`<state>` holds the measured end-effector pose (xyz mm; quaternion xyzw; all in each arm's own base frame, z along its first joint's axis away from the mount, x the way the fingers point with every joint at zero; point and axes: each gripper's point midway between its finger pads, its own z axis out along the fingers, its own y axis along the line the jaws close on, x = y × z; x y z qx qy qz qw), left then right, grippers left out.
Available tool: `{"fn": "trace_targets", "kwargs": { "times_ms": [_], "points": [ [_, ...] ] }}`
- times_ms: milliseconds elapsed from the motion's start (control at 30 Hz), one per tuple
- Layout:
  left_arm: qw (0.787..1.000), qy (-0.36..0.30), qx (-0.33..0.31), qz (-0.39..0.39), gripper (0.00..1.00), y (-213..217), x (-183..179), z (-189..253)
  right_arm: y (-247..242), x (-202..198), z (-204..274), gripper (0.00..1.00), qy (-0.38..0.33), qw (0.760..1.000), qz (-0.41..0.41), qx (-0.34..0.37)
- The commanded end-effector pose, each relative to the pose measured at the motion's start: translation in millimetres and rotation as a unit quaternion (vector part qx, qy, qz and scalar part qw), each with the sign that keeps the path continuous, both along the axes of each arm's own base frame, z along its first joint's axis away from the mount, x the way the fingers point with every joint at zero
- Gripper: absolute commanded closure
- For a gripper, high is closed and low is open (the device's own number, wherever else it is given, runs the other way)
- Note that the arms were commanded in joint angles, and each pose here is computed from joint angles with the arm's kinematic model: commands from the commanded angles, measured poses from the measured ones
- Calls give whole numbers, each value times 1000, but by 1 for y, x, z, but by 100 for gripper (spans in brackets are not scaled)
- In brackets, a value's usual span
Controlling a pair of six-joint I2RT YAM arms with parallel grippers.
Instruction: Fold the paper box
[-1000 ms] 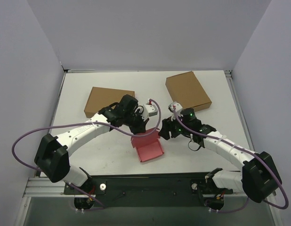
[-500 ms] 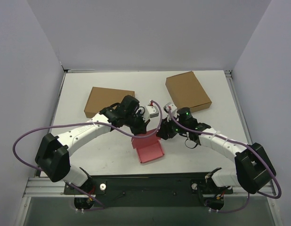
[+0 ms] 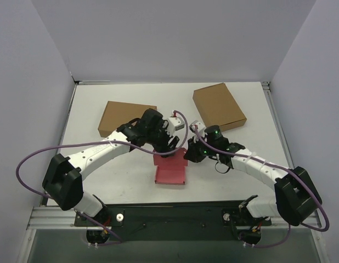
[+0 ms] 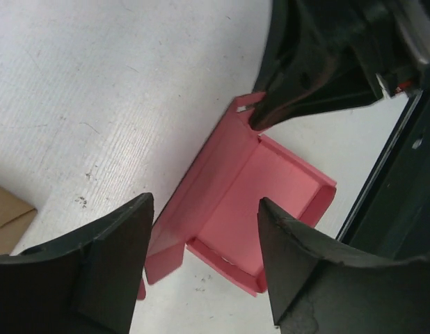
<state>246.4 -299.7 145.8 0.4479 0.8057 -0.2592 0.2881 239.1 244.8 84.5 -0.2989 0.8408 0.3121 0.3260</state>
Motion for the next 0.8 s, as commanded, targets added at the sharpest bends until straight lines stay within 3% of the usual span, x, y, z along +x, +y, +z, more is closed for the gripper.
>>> {"fn": "trace_targets", "kwargs": {
  "times_ms": [0,167,267,333,367,467,500,567,767],
  "points": [
    [991,-62,-84,85,24,0,39,61,-9,6,28,100,-42,999,-18,1],
    [965,-76,-176,178,10,36,58,119,-19,5,54,100,-63,998,-28,-6],
    [953,-73,-201,216,10,55,54,132,-23,3,61,100,-59,998,-27,-14],
    [945,-70,-202,249,9,67,50,128,-24,-1,60,100,-45,999,-20,-21],
    [932,-73,-187,303,9,86,49,110,-23,-3,58,100,-41,999,-15,-20],
    [901,-77,-250,345,10,95,43,110,-22,-5,50,100,-42,999,-13,-14],
    [899,-46,-250,356,12,95,35,79,-20,-2,52,100,-53,998,-16,-5],
    [894,-54,-290,338,14,91,26,81,-20,-6,49,100,-52,999,-9,-4],
    [911,-51,-289,288,16,82,-18,37,-23,-18,32,100,-31,999,12,-18]
  ]
}}
